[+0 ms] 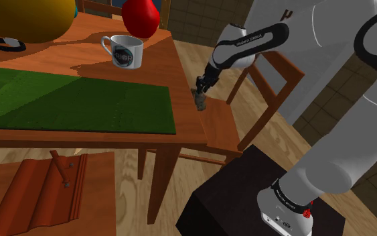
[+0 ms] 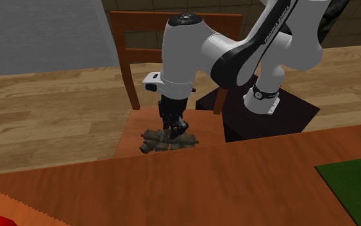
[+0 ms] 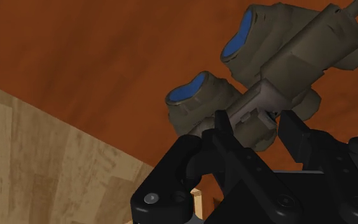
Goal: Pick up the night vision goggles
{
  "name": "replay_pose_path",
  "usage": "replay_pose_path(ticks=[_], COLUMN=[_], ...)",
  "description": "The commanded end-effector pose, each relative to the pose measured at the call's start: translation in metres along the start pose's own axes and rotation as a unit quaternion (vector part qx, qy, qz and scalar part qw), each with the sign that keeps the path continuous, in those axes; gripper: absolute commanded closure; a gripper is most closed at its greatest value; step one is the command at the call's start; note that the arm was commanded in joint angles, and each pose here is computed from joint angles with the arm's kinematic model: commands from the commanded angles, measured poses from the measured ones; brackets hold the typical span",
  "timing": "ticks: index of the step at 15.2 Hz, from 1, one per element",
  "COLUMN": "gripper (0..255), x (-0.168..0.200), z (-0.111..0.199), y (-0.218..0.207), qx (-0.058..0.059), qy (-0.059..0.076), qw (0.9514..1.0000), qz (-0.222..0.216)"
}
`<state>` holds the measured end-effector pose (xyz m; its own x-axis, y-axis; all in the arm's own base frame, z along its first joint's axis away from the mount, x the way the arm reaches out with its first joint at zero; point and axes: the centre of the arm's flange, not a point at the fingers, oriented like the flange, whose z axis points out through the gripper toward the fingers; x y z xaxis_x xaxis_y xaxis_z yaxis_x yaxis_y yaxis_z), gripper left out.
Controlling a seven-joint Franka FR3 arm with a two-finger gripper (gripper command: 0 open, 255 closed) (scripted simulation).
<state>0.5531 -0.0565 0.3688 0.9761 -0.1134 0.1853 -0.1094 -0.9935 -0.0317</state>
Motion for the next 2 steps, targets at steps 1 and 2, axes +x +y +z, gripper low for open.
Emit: replay_pose_path(ticks=[1,2], gripper=[255,255], x=[0.0017,0.0017], z=[-0.0076,-0.0075], y=[0.0004,0.0004], qx=[0.000,0.000], qy=[0.001,0.001], qw=[1.0000,1.0000], qz=[0.000,0.000])
